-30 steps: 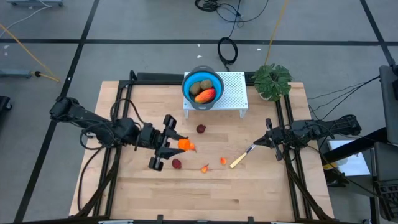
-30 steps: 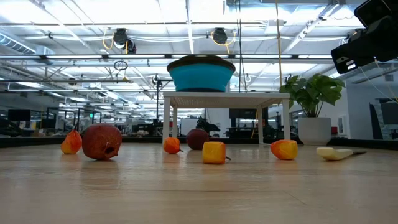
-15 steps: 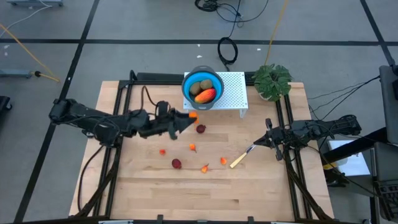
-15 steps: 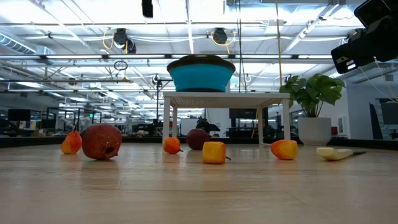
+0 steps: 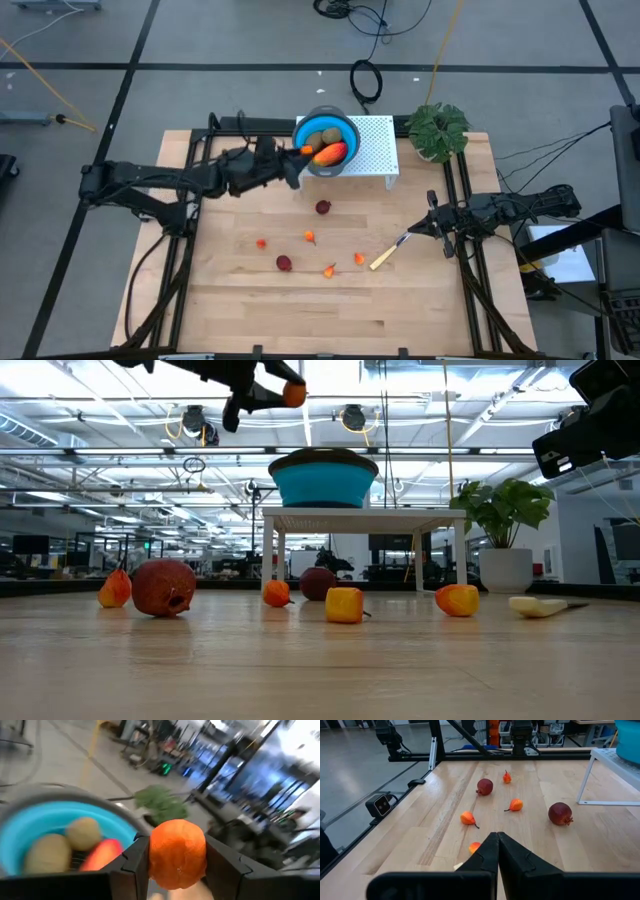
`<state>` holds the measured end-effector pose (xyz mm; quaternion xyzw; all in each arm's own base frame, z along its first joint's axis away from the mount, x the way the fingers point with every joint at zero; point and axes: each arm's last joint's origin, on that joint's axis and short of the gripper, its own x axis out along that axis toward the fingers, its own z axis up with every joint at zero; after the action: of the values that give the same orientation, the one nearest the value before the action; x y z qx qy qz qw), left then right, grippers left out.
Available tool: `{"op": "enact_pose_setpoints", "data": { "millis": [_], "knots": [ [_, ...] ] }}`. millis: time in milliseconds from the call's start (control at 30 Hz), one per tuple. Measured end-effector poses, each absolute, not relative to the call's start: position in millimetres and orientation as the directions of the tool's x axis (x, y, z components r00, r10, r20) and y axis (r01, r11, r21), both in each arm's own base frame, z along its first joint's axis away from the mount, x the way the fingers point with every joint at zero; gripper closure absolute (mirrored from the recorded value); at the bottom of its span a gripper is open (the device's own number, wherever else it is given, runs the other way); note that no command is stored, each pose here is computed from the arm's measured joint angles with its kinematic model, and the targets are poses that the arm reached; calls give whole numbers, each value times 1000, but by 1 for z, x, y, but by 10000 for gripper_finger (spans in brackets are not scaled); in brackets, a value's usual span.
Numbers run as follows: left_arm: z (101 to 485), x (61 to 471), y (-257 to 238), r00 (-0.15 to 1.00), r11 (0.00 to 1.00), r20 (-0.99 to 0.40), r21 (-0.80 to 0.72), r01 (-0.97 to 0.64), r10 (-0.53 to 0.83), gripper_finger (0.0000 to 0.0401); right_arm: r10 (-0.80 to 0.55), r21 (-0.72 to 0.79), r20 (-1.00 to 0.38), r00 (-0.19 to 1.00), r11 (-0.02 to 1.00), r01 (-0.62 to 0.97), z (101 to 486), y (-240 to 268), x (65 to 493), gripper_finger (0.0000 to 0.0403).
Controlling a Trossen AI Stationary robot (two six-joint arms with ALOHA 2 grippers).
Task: Pick & Place Fruit
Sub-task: Put the orange into the blue strainer bowl on the shelf
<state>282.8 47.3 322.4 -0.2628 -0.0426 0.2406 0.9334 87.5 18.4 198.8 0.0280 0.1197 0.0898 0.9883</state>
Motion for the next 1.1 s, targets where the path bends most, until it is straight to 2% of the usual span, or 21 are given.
{"op": "enact_pose_setpoints", "data": {
  "millis": [200, 467, 767, 933, 1100],
  "knots": [
    [350, 285, 77, 820, 737, -220, -361, -572, 528, 254, 181, 76, -232, 956, 983, -168, 199, 18, 87, 403],
    [375, 300, 116, 771, 746, -334, -232, -624, 542, 254, 179, 76, -232, 956, 983, -166, 199, 18, 88, 403],
    [367, 333, 150, 751, 780, -454, -173, -602, 479, 254, 178, 76, -233, 956, 983, -165, 199, 18, 88, 403],
    [359, 338, 154, 717, 775, -521, -154, -613, 464, 254, 178, 76, -233, 956, 983, -164, 199, 18, 88, 403],
    [360, 338, 154, 716, 775, -523, -154, -613, 463, 254, 179, 76, -233, 956, 983, -165, 199, 18, 88, 403]
  ]
}}
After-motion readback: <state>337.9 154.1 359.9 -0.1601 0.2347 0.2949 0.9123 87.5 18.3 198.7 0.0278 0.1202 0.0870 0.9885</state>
